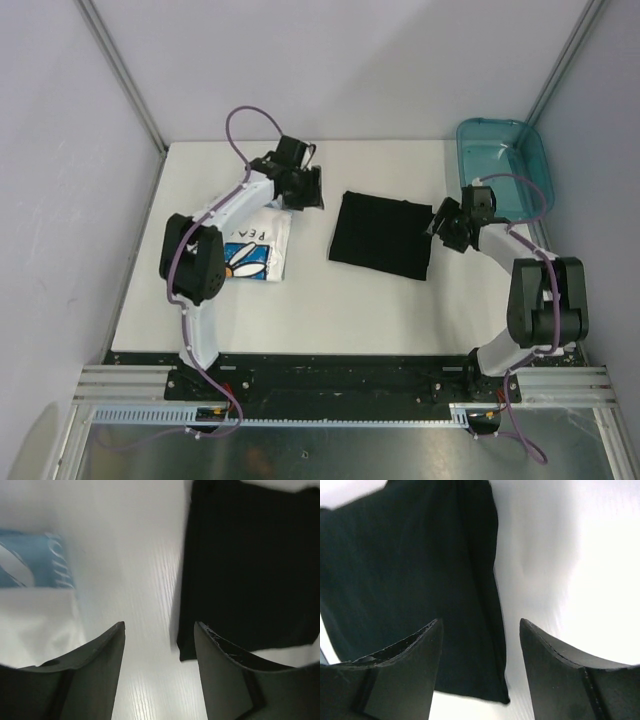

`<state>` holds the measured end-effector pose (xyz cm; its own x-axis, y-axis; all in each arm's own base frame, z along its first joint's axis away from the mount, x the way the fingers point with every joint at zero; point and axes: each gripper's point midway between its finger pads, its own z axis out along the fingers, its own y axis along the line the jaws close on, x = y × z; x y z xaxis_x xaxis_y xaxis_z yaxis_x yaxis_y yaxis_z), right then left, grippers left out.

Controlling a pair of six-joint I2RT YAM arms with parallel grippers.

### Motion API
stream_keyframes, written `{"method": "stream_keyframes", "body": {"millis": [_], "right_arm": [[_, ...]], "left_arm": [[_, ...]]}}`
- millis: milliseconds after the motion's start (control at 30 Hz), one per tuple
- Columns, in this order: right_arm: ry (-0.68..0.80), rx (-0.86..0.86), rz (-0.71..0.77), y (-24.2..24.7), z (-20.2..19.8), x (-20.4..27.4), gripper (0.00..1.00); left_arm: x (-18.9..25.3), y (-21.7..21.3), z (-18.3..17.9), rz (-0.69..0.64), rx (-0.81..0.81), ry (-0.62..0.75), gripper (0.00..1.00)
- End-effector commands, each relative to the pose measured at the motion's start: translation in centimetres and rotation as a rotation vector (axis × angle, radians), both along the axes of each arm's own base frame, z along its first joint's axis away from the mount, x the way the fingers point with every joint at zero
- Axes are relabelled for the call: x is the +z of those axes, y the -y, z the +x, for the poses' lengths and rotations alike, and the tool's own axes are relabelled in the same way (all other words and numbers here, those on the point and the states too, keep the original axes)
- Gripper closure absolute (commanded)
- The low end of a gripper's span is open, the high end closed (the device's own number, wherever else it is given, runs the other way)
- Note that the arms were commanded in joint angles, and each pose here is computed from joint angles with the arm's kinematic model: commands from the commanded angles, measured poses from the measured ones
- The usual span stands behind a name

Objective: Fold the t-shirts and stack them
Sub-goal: Put the neatly folded tshirt into the corner of the board with both arms

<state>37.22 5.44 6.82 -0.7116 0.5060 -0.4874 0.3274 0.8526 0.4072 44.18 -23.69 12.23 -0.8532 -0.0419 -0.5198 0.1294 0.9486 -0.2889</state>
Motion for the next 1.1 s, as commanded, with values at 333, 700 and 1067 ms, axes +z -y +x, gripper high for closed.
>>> {"method": "stream_keyframes", "body": {"millis": [333,700,1067], "right_arm": [[0.169,-0.048,0.002,1.2,9.7,-0.1,0.35],[0.117,-0.063,-0.011,1.0,11.6,-1.9,0.44],[0.072,-0.076,-0.078,1.9,10.9,-2.2,0.4]], "left_arm": [[-2.1,2.5,-8.9,-0.179,-0.105,-0.107,0.4],[-4.5,3.7,-10.7,-0.267,-0.108,-0.184,0.39],[-6.4,4.5,-10.9,-0.249,-0.09,-0.214,0.38]]}}
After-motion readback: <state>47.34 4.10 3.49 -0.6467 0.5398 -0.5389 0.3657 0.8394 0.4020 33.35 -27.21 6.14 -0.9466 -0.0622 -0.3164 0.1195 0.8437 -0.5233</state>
